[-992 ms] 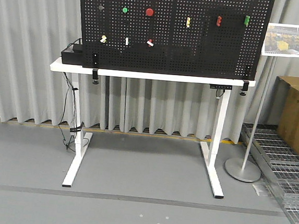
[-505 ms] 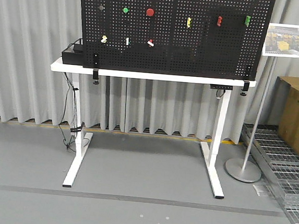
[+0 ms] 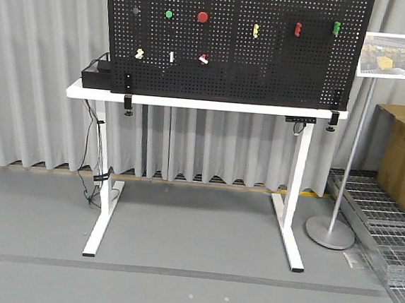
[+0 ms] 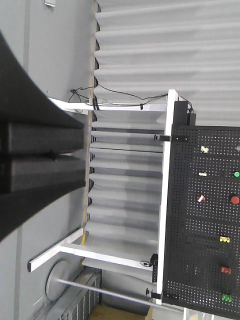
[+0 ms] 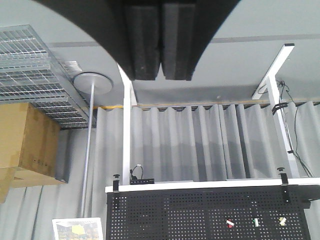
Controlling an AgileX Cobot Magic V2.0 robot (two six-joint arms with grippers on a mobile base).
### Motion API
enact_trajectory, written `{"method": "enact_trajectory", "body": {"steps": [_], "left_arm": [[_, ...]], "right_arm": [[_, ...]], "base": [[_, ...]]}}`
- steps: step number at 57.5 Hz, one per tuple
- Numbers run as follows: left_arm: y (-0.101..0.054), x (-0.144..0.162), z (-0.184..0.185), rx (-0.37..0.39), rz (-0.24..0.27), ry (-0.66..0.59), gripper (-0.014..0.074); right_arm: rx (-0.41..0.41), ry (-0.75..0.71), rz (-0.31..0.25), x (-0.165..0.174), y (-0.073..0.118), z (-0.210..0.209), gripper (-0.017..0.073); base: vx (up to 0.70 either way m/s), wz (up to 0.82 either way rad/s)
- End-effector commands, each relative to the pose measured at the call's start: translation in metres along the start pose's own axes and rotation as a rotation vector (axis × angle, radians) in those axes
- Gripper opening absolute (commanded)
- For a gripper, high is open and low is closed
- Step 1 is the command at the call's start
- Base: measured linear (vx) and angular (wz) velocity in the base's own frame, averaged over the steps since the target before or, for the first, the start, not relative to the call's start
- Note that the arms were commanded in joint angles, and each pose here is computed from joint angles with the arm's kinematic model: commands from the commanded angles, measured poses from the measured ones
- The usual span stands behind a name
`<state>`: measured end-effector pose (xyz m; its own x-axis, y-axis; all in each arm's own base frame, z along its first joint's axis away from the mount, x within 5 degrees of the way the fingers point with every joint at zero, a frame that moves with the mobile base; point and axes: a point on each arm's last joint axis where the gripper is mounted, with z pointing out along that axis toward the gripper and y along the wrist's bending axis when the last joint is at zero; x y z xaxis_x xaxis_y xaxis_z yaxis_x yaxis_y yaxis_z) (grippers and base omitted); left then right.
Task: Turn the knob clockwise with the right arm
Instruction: 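Drive the base forward up close to the black pegboard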
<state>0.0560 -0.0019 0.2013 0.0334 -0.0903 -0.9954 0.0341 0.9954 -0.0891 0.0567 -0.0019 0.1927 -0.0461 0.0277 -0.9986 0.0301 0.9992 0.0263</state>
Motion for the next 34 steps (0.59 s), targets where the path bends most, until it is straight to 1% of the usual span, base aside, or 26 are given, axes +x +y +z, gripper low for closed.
{"method": "enact_trajectory", "body": {"steps": [1,19,34], "left_arm": [[0.0007,-0.0031,0.0002,-0.005,-0.017,-0.069,-0.0006],[0.0007,-0.0031,0.0002,-0.005,-0.017,-0.069,-0.0006],[0.0007,-0.0031,0.0002,-0.005,-0.017,-0.069,-0.0006]], "right_arm": [[-0.004,-0.086,-0.018,-0.0063,0.0005,-0.0008,-0.0009],[-0.004,-0.086,-0.018,-0.0063,0.0005,-0.0008,-0.0009],[-0.004,-0.086,-0.018,-0.0063,0.0005,-0.0008,-0.0009]], "base": [[0.13,-0.01],[0.21,0.03],[0.33,-0.06]]}}
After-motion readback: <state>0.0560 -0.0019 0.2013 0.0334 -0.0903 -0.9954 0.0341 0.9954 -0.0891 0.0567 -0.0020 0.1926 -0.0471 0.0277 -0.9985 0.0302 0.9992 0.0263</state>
